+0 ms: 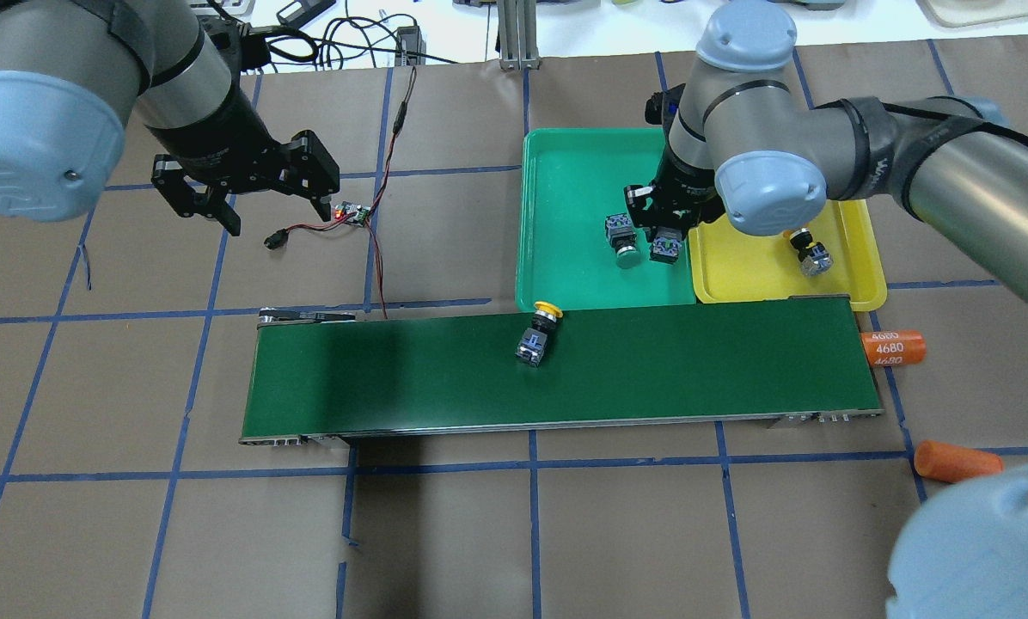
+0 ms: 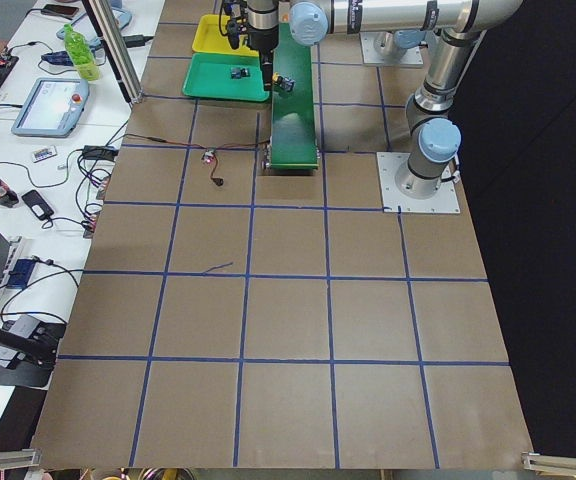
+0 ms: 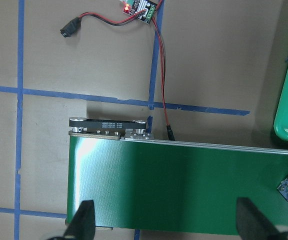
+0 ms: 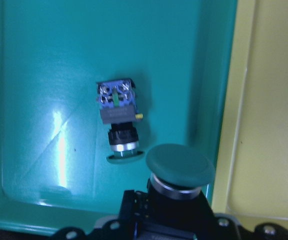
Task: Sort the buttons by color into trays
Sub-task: 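Place the green-capped button in the green tray and open the right gripper, then move the right gripper down to the yellow-capped button on the belt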
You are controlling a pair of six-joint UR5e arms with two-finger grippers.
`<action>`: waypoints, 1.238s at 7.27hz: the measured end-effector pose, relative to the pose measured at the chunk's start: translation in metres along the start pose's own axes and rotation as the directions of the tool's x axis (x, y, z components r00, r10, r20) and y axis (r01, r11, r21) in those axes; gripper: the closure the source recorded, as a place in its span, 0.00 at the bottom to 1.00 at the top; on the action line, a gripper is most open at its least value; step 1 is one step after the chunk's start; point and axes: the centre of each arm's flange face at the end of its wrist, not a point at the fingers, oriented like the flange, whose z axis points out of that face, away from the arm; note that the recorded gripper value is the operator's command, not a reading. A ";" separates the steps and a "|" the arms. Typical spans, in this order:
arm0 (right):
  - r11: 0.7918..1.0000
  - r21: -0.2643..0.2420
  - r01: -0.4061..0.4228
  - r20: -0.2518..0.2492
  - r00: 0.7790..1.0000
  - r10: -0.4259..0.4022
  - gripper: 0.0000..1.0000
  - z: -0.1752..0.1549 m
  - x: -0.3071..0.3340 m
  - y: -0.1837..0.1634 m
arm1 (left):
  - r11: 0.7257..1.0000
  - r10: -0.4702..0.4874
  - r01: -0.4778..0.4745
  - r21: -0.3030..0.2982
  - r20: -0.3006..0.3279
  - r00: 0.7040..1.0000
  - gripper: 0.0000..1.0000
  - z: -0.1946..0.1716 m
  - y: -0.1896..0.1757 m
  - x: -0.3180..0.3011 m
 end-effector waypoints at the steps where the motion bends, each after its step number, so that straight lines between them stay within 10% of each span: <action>1: 1.000 0.011 0.014 0.008 1.000 -0.014 0.00 0.001 -0.003 -0.018 | 1.000 0.000 0.000 0.000 0.000 1.000 0.00 0.000 0.000 0.000; 6: 0.999 -0.046 0.010 0.005 1.000 -0.010 0.00 -0.008 0.002 -0.015 | 1.000 0.002 -0.002 0.002 0.003 1.000 0.00 -0.001 0.000 0.000; 9: 0.994 -0.108 -0.007 -0.026 1.000 0.004 0.00 -0.048 0.010 0.048 | 1.000 0.002 -0.002 0.002 0.003 1.000 0.00 -0.001 0.000 0.000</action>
